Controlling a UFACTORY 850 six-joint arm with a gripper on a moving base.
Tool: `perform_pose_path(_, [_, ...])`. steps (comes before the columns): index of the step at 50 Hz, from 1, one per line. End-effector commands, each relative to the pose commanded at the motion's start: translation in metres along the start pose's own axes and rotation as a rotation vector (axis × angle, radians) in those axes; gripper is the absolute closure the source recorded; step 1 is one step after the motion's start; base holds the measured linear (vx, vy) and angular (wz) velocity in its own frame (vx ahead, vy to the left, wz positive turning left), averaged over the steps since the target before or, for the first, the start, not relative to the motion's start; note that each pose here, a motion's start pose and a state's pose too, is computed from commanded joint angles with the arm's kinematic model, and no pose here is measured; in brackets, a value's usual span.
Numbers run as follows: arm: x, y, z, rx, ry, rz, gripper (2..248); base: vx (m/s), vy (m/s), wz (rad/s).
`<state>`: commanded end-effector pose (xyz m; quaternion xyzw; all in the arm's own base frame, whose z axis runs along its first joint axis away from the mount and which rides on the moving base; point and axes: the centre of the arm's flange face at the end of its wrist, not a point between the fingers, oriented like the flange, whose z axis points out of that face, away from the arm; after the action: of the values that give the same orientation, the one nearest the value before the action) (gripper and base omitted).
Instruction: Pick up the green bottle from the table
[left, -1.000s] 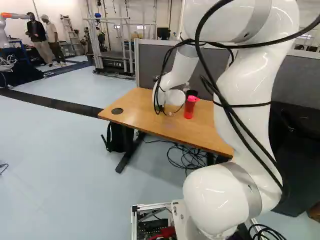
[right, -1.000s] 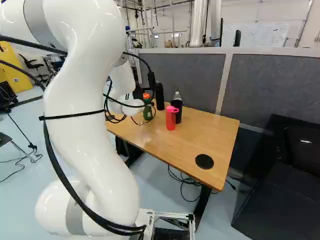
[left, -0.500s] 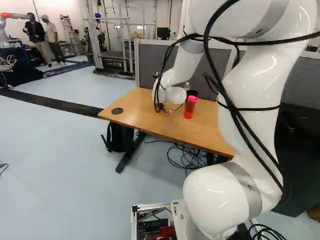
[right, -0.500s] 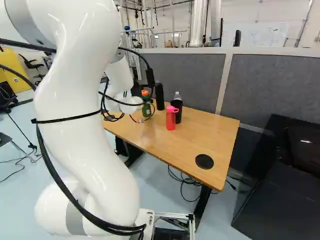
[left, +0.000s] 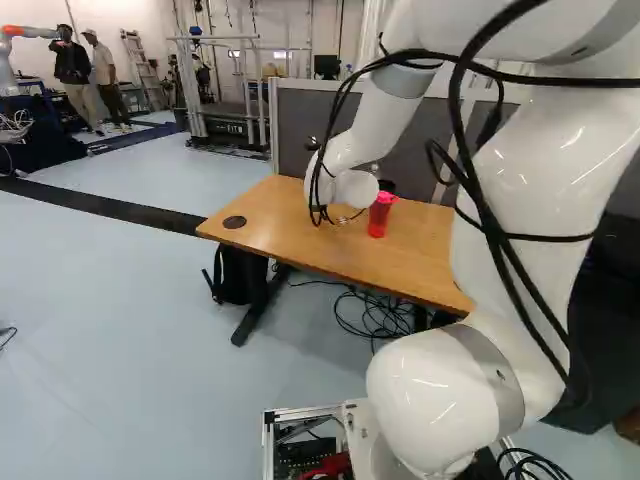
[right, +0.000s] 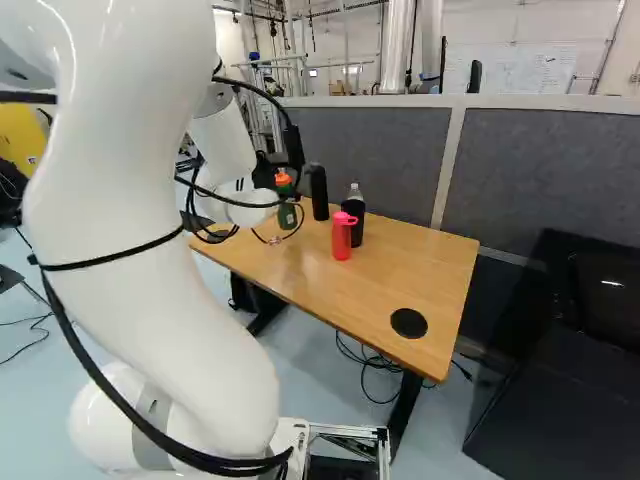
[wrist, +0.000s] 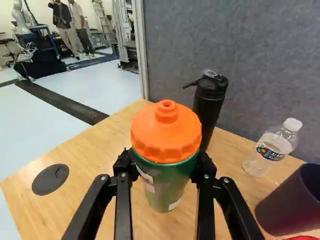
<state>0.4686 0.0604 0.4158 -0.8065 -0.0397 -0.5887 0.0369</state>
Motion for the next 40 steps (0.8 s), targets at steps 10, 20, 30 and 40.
perform_pose_path(10, [0.005,-0.003,-0.018,0.007,0.019,-0.002,134,0.0,0.0,0.0])
perform_pose_path(20, [0.003,-0.006,-0.032,0.014,0.022,-0.004,134,0.0,0.0,0.0])
perform_pose_path(30, [0.001,-0.007,-0.039,0.017,0.022,-0.005,134,0.0,0.0,0.0])
perform_pose_path(40, [-0.001,-0.005,-0.042,0.014,0.021,-0.004,134,0.0,0.0,0.0])
